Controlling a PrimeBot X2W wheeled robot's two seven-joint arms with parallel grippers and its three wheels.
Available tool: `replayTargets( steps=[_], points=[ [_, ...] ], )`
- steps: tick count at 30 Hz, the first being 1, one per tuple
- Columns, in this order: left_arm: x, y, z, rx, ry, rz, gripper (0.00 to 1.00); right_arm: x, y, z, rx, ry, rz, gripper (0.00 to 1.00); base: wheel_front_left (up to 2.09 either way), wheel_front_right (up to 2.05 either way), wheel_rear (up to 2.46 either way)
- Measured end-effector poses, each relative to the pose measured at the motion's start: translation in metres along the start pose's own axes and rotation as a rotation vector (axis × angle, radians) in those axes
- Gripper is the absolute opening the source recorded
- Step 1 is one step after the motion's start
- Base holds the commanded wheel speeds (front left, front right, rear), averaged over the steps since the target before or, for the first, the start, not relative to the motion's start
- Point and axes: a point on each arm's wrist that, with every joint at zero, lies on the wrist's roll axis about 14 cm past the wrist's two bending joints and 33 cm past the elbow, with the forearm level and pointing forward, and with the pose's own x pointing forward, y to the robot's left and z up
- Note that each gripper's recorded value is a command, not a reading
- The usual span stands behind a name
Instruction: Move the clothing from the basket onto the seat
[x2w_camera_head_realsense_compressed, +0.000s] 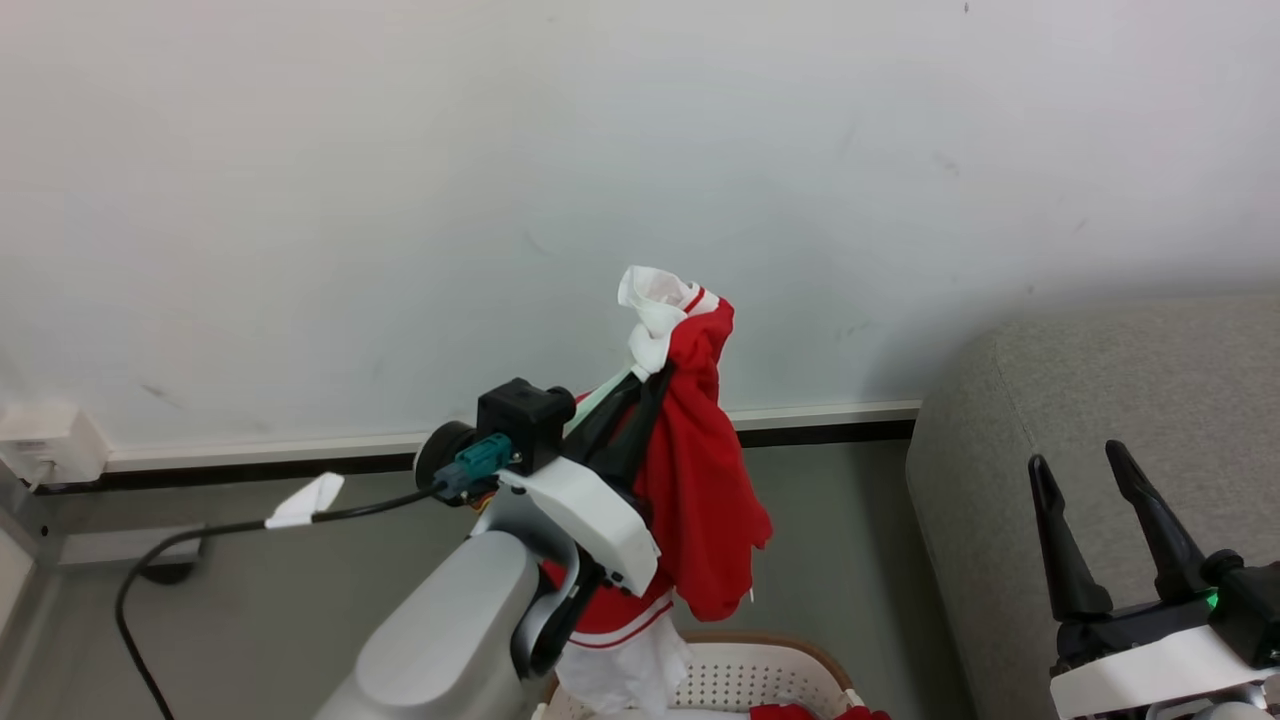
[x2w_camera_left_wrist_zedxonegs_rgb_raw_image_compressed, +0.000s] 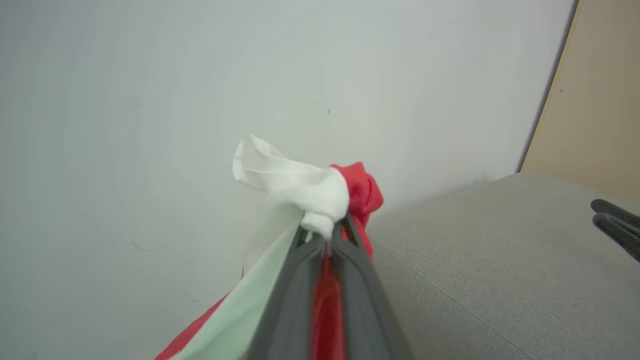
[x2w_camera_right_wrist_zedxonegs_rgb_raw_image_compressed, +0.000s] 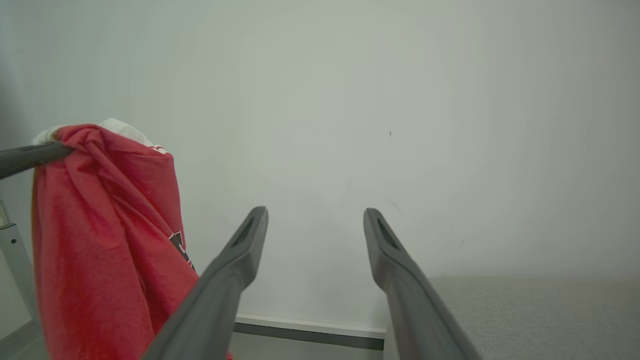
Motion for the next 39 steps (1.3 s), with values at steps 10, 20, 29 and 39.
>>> replayTargets(
  steps=[10, 20, 29, 39],
  points=[
    [0.002, -0.007, 0.016, -0.001, -0.032, -0.015, 0.00, -0.002, 0.048, -0.013, 0.087, 0.041, 0.132, 1.00, 0.00, 0.00, 0.00],
    [-0.004, -0.033, 0.024, -0.011, -0.042, -0.081, 0.00, 0.000, 0.118, -0.050, 0.117, 0.197, 0.388, 1.00, 0.00, 0.00, 0.00],
    [-0.021, -0.059, 0.027, -0.008, -0.026, -0.152, 0.00, 0.014, 0.149, -0.077, 0.039, 0.292, 0.505, 1.00, 0.00, 0.00, 0.00],
    [-0.043, -0.075, 0.021, -0.016, 0.014, -0.182, 0.00, 0.008, 0.192, -0.098, 0.038, 0.369, 0.615, 0.00, 0.00, 0.00, 0.00]
  ],
)
